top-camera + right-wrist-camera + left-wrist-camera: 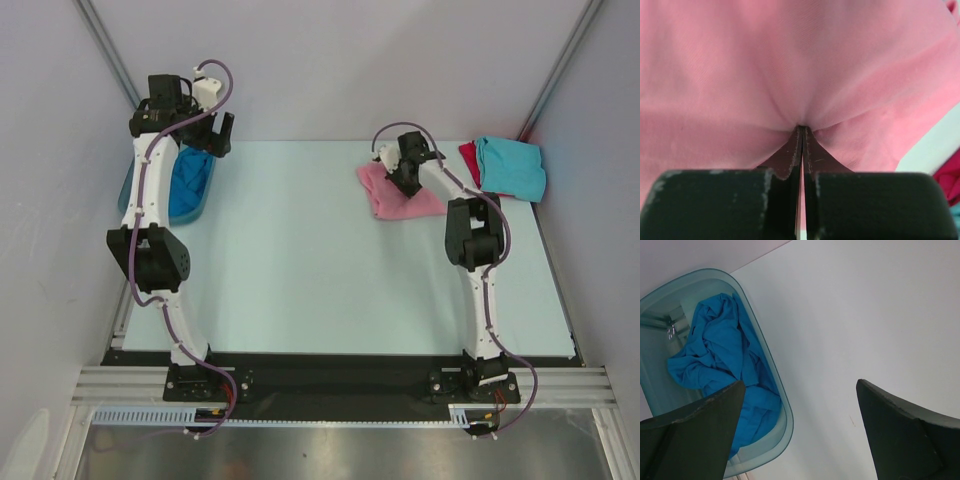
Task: Fold and stack the t-shirts
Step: Neatly place the folded tshirt to the corner
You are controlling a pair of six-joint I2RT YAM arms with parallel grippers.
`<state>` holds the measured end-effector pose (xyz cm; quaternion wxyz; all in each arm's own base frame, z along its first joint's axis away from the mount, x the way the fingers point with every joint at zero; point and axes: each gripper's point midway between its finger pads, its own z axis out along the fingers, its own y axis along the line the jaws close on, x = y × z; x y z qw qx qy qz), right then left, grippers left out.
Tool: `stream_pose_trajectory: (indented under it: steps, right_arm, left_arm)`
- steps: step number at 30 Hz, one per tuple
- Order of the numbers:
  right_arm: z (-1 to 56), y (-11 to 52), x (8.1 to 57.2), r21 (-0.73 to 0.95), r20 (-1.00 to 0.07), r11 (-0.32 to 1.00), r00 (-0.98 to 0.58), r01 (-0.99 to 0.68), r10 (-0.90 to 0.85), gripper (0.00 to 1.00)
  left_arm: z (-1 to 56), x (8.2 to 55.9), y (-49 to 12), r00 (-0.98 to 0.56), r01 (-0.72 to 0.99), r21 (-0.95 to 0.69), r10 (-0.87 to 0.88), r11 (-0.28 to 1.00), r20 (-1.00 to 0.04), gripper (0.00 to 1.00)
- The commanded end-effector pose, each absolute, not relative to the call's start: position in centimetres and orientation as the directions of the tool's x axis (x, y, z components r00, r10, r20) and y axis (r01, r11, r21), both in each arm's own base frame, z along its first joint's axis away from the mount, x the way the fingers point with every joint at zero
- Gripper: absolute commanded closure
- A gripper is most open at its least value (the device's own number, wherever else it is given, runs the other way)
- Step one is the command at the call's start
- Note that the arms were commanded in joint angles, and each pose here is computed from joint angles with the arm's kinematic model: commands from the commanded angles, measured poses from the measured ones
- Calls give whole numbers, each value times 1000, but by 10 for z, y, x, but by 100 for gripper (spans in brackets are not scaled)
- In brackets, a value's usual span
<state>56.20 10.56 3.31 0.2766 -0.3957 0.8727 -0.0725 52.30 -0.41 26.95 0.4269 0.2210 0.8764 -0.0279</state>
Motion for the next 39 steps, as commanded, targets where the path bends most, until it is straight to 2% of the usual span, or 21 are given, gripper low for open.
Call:
stream_pose_trajectory:
  steps: [1, 13, 17, 19, 20, 22, 23, 26, 31, 32, 36, 39]
  right_arm:
    - [25, 42, 534, -367, -265, 688, -639, -626, -722, 100]
    - [41, -15, 514, -393, -205, 702, -688, -594, -696, 100]
    - [72, 8, 522, -419, -257, 692, -655, -587, -711, 100]
    - [107, 39, 532, -456, -324, 685, -611, -568, -722, 100]
    - [118, 48, 531, -458, -331, 682, -603, -570, -726, 79]
    - [155, 86, 537, -455, -414, 700, -565, -551, -714, 49]
    - [162, 100, 528, -434, -415, 702, -566, -565, -713, 24]
    - [177, 153, 508, -411, -428, 694, -547, -591, -720, 9]
    - [141, 203, 488, -422, -380, 683, -567, -597, -731, 8]
    - [119, 211, 484, -412, -343, 671, -577, -617, -741, 7]
    - [89, 203, 491, -487, -258, 621, -579, -613, -774, 6]
    - [79, 191, 498, -518, -232, 615, -594, -595, -770, 6]
  left_arm:
    - [296, 527, -2, -481, 404, 170, 367, 899, -796, 0]
    - [299, 530, -6, -473, 409, 157, 356, 899, -806, 0]
    - [292, 528, -7, -487, 413, 151, 358, 898, -797, 0]
    - [291, 524, -6, -493, 410, 158, 364, 898, -791, 1]
    - [283, 522, -6, -505, 419, 159, 375, 894, -778, 1]
    - [281, 519, -3, -507, 421, 176, 392, 890, -768, 1]
    - [277, 518, 0, -514, 417, 195, 407, 888, -755, 1]
    - [282, 518, 2, -500, 423, 221, 429, 879, -752, 1]
    - [282, 517, -9, -451, 491, 220, 462, 843, -764, 4]
    - [284, 515, -9, -442, 502, 224, 470, 836, -764, 4]
    - [276, 503, -9, -422, 522, 232, 485, 821, -766, 6]
    - [265, 498, -6, -413, 526, 250, 501, 813, -761, 5]
